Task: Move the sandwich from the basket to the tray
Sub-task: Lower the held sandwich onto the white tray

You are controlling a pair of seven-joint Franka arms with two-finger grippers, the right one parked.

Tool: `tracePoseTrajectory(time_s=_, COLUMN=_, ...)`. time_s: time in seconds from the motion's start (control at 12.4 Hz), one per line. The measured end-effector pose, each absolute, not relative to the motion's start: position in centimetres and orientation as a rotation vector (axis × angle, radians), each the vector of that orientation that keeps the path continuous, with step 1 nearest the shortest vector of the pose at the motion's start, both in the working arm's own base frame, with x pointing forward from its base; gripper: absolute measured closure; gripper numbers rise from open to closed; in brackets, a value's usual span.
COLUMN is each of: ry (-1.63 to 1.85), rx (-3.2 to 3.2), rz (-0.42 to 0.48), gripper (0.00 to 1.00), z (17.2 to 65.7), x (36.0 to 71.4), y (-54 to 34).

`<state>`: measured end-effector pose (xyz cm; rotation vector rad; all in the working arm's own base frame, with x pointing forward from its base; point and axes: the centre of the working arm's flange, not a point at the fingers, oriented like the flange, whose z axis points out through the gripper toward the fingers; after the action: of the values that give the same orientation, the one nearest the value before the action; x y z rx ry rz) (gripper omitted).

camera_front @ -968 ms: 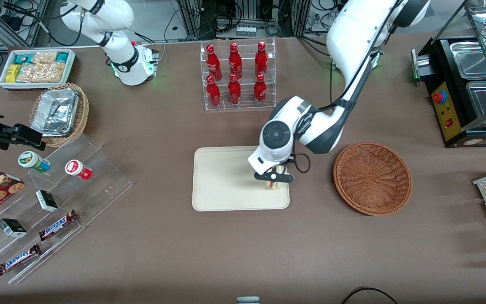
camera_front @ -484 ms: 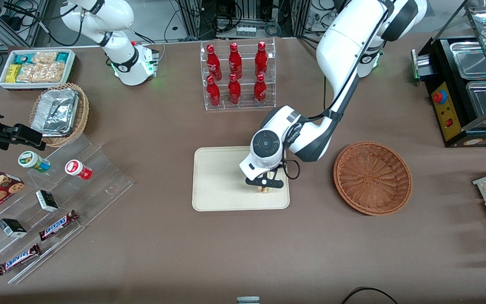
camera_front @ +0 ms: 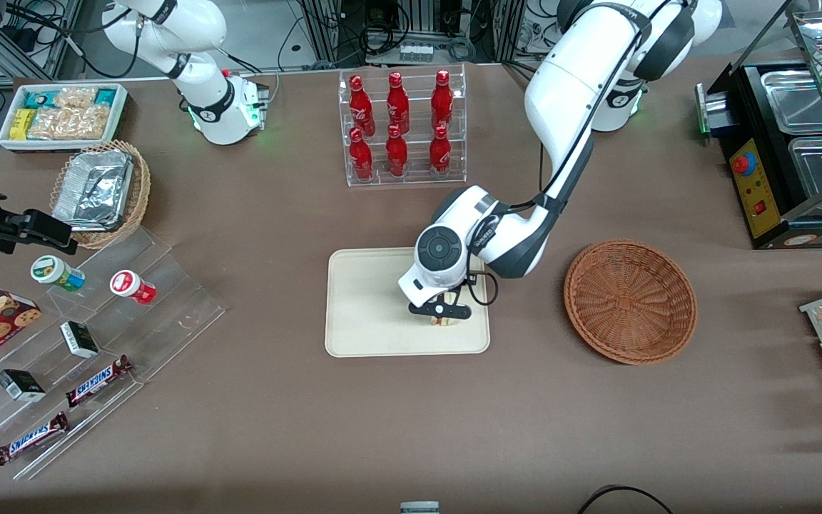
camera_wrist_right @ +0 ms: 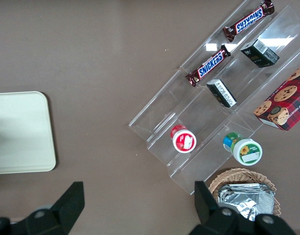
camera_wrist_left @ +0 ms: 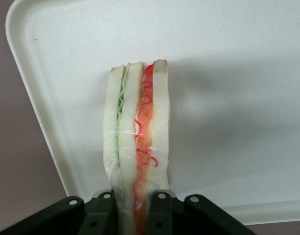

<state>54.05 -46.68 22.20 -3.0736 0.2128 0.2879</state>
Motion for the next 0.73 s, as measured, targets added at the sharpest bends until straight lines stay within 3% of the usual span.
tracePoseTrajectory(time_s=0.24, ry=0.216, rx=-3.08, rz=0.277, gripper=0.82, z=22.04, x=54.03, y=-46.92)
tracePoseTrajectory(time_s=0.73, ry=0.216, rx=-3.096, rz=0.253, gripper=0.19, z=21.72, x=54.22, y=-47.11)
